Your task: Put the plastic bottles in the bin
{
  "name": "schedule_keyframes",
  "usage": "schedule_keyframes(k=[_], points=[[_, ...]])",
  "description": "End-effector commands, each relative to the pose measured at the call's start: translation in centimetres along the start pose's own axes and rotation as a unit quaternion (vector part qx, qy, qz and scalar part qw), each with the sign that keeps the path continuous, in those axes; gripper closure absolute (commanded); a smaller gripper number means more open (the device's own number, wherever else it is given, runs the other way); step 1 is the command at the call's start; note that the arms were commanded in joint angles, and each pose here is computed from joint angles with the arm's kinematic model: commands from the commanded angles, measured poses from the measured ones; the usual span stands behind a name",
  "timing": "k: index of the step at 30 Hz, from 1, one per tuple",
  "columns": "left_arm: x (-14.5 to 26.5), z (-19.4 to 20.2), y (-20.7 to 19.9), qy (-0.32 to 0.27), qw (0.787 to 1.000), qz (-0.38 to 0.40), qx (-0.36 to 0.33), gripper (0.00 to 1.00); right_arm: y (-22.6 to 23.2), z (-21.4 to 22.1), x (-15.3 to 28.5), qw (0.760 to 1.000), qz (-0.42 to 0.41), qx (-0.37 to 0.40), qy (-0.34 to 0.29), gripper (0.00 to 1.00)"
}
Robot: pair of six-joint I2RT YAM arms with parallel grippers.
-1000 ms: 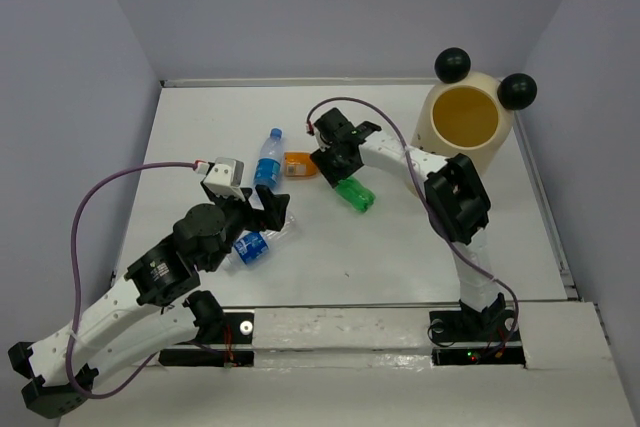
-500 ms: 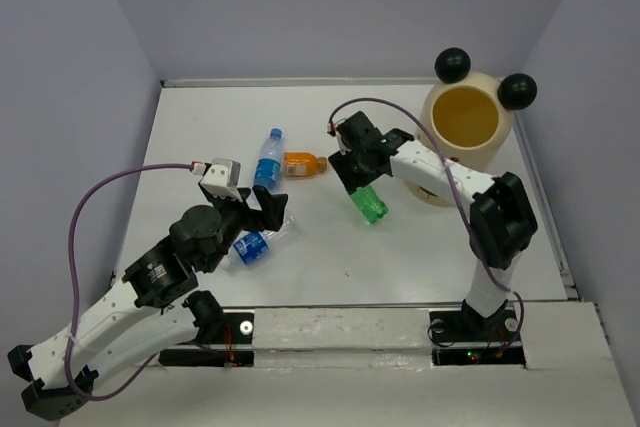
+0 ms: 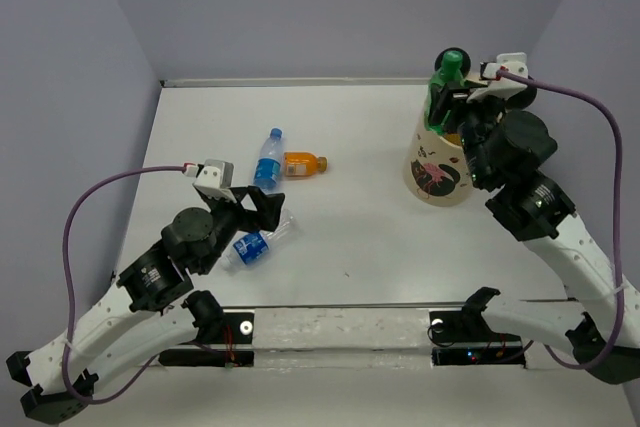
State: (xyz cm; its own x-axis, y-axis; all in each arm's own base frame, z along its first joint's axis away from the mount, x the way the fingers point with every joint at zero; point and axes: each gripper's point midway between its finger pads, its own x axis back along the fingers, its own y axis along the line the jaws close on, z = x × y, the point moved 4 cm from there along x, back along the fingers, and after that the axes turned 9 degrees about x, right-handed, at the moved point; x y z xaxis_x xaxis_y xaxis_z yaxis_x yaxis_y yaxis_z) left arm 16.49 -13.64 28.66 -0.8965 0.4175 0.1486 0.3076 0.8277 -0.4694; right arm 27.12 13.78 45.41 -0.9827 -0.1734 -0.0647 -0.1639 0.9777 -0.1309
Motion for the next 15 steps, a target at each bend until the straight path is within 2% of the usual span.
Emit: schedule_keyframes(k=[1,6,10,15], points=[[-0.3,-0.6,-0.3,-0.016,1.0,0.008,-0.001,0.01,-4.8,0.2,-1.0,0.982,0.173,0.056,-0.043,0.7],[-0.2,-0.8,-0.2,-0.022,1.0,0.011,-0.001,0.01,-8.3,1.0,-1.5,0.969,0.228,0.053,-0.075,0.7],[-0.1,-0.9,-0.3,-0.022,1.0,0.013,-0.002,0.01,-8.6,2.6,-1.9,0.969,0.221,0.063,-0.092,0.71],[-0.2,-0.8,-0.3,-0.02,1.0,0.016,-0.002,0.01,-8.4,4.9,-2.9,0.97,0.216,0.077,-0.081,0.71]])
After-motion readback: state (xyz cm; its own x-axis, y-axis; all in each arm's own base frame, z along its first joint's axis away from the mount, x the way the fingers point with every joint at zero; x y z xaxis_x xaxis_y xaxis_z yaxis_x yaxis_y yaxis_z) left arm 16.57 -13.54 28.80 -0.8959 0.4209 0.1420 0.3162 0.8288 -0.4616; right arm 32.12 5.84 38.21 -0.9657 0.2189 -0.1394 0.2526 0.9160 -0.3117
